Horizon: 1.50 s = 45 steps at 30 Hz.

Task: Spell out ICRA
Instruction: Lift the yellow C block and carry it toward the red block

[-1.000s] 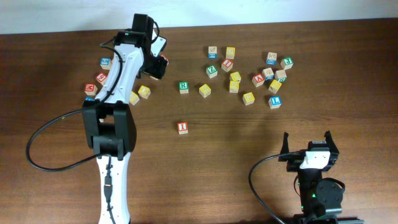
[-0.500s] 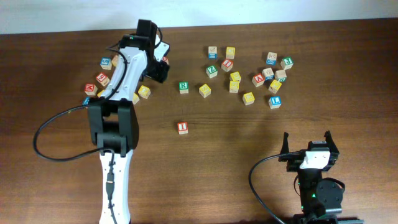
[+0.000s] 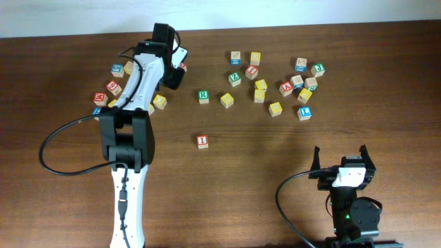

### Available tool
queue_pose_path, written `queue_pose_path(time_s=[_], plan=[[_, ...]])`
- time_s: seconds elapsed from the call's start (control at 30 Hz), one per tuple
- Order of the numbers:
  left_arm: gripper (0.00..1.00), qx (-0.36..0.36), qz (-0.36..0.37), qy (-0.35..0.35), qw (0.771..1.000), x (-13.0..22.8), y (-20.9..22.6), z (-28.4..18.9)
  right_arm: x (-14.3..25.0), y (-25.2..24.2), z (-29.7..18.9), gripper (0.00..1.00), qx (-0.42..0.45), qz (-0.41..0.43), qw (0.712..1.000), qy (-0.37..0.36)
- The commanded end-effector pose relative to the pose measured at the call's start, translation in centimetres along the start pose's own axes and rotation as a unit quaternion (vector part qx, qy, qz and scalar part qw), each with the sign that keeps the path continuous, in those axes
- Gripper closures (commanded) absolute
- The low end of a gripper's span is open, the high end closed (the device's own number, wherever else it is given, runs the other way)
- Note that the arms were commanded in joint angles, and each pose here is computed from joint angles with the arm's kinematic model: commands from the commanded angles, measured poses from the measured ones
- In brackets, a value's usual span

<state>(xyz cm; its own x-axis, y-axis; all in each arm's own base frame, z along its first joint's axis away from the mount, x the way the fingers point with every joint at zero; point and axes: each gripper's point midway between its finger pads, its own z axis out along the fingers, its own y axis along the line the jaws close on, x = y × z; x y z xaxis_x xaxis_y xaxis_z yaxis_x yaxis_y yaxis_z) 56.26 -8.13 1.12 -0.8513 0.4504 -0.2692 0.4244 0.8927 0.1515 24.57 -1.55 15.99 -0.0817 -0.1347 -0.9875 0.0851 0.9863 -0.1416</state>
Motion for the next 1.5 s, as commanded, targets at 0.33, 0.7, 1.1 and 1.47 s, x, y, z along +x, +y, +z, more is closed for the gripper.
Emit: queue_pose_path(time_s=[0.33,0.7,1.1,1.47], plan=[[0.70,0.000,-0.048,0.017,0.999,0.5,0.2,-0.5,0.3,-0.3,0.0,0.02,0.007,0.000,1.000,0.003],[0.38,0.002,-0.059,0.013,0.998,-0.2,0.4,-2.5,0.3,-0.3,0.0,0.02,0.007,0.000,1.000,0.003],[0.47,0.017,-0.059,0.022,0.998,0.2,-0.3,0.4,0.3,-0.3,0.0,0.02,0.007,0.000,1.000,0.003],[0.68,0.004,-0.058,0.023,0.998,0.2,0.1,0.3,0.3,-0.3,0.0,0.02,0.007,0.000,1.000,0.003]])
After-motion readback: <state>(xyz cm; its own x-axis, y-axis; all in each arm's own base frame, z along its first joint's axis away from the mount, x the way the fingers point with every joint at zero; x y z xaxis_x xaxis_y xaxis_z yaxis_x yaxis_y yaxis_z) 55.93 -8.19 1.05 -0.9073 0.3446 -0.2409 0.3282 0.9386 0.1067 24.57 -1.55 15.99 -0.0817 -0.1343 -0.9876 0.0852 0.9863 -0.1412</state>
